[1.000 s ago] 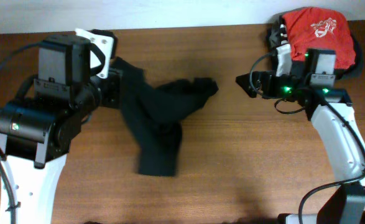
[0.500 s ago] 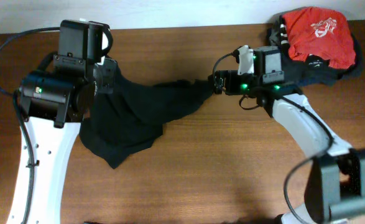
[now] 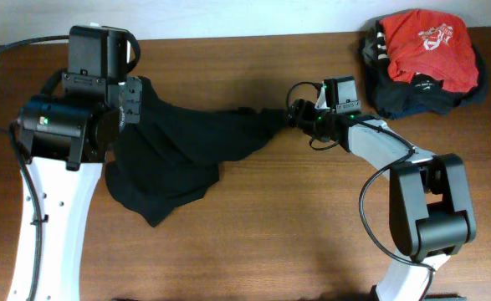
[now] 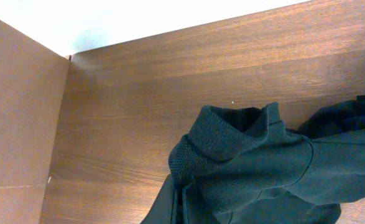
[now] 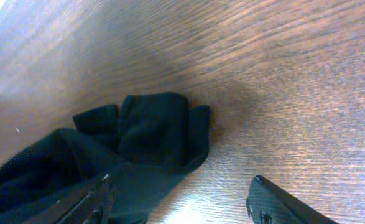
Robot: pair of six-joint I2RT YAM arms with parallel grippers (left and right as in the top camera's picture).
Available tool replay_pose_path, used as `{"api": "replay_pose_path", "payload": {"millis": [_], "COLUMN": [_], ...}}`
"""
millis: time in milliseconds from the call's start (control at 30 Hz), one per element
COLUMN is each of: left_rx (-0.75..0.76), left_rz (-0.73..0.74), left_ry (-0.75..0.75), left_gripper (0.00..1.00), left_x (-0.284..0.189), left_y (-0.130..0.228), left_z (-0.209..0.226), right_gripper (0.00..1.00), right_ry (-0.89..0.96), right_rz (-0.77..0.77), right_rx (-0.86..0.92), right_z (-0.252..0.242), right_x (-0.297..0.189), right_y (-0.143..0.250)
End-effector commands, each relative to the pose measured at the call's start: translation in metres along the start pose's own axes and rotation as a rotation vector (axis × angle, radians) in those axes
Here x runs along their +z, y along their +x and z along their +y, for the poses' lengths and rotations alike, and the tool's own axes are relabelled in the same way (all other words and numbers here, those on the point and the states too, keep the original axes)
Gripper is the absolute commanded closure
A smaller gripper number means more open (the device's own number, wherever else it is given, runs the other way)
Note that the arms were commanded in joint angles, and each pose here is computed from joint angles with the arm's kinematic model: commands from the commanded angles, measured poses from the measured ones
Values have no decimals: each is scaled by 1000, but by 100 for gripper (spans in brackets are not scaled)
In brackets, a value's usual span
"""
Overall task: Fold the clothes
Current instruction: 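Grasp the shirt's far corner with the right gripper, then stretch the shirt between both grippers and lay it flat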
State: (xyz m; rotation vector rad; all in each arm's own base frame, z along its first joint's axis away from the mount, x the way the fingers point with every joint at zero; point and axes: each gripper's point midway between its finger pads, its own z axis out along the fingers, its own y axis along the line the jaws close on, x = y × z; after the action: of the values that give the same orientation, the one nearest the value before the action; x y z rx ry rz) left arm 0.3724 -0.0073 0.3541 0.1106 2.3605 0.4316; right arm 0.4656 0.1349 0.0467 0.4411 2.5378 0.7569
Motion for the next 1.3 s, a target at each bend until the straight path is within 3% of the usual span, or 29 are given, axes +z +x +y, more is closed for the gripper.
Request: {"api": "replay_pose_path", "payload": {"millis": [0,400,600,900,933,1033,1267], "left_rx": [-1,18,21,16,13,-1,-67], "left_rz": [-18,22,28,18,12,-18,-126], "left_ry": [-29,-20,-20,-21,-22,-38,-183], "left_gripper": [100,100,99,99,99,99,99], "left_x": [-3,14,17,17,17,17,12], "left_y": [-6,-4,-3,-6,-8,-15,-42], "left_z": [8,-1,-2,-2,-2,1,27], "right_gripper": [30,35,66,96,96,96,96], "right_ry": [-17,-49,-46,-68,-79,-109,-22], "right_rz": [-17,0,7,-4,-10,-34,-83], "right_rx": [145,164,169,65,41,-19,-196], "right_z": [6,17,16,22,24,37,54], "right_x": [4,20,29,32,29,13,-96], "right_y": [-6,4,9,6,2,-14,-77]}}
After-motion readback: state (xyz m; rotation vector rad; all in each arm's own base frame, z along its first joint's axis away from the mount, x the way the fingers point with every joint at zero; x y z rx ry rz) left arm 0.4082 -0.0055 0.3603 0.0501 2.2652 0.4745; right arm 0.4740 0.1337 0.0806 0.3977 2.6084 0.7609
